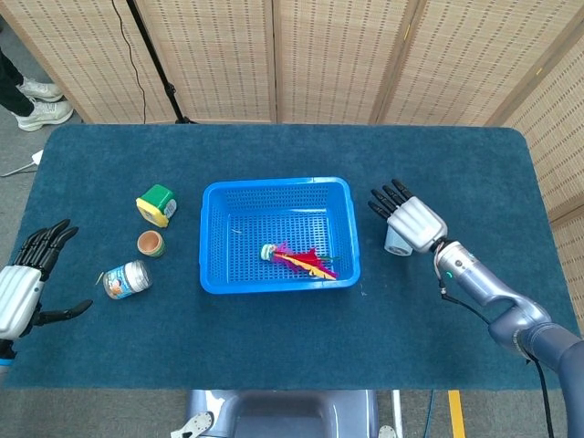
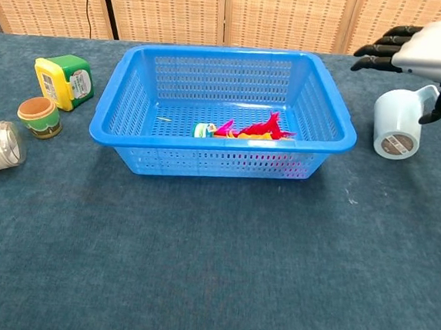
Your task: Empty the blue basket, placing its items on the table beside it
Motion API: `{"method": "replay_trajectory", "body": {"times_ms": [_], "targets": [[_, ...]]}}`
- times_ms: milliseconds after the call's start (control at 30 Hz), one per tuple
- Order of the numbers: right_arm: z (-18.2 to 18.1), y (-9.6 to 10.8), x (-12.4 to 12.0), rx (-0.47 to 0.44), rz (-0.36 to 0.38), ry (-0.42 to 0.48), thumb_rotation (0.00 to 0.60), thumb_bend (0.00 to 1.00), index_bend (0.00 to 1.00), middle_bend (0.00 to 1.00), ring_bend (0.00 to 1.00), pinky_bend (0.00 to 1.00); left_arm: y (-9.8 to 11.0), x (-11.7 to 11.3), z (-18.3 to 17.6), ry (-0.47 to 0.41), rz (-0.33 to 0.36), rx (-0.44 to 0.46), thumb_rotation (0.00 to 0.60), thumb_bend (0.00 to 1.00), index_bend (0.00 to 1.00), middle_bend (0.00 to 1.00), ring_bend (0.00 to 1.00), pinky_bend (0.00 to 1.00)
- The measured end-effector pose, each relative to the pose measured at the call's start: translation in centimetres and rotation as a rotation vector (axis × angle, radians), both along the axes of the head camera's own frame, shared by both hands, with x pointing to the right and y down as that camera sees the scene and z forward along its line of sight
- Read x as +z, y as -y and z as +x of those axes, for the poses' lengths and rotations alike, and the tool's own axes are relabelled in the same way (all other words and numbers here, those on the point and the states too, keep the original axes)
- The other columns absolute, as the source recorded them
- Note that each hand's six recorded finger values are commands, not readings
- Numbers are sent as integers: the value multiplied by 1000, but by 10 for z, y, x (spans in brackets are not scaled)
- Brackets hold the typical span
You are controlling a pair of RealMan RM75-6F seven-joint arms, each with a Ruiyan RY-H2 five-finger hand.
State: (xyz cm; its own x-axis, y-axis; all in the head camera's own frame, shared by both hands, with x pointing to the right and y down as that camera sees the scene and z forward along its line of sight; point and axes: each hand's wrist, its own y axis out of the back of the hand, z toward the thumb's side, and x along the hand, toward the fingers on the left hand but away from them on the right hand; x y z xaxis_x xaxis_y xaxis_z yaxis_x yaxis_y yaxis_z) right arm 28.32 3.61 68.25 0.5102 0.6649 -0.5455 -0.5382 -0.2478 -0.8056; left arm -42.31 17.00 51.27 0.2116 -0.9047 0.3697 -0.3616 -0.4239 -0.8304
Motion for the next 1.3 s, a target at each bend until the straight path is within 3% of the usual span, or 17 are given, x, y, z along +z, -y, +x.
{"method": "replay_trajectory", "body": {"times_ms": [167, 333, 500, 633, 1033, 1300], "targets": [[-36, 0, -34, 55, -12, 65, 600, 0, 0, 0, 0, 0, 1, 0, -1, -7, -4, 2, 600, 130, 0, 0, 0, 0], [-69, 11, -61, 216, -116, 196, 600, 0, 0, 0, 0, 0, 1, 0, -1, -12, -10, 6, 600, 130, 0, 0, 0, 0], [-99, 28, -71, 357, -222, 299, 600, 0, 0, 0, 0, 0, 1, -1, -2, -19, -14, 9, 600, 131, 0, 0, 0, 0], [-130, 31, -61, 457, -339, 348, 600, 0, 0, 0, 0, 0, 0, -2, -5, -28, -15, 4, 600, 130, 0, 0, 0, 0], [-193, 5, -19, 568, -581, 198, 600, 0, 0, 0, 0, 0, 3, -3, -16, -46, -25, -17, 600, 130, 0, 0, 0, 0], [-213, -22, 3, 561, -637, 97, 600, 0, 0, 0, 0, 0, 4, -1, -15, -43, -33, -10, 600, 130, 0, 0, 0, 0]]}}
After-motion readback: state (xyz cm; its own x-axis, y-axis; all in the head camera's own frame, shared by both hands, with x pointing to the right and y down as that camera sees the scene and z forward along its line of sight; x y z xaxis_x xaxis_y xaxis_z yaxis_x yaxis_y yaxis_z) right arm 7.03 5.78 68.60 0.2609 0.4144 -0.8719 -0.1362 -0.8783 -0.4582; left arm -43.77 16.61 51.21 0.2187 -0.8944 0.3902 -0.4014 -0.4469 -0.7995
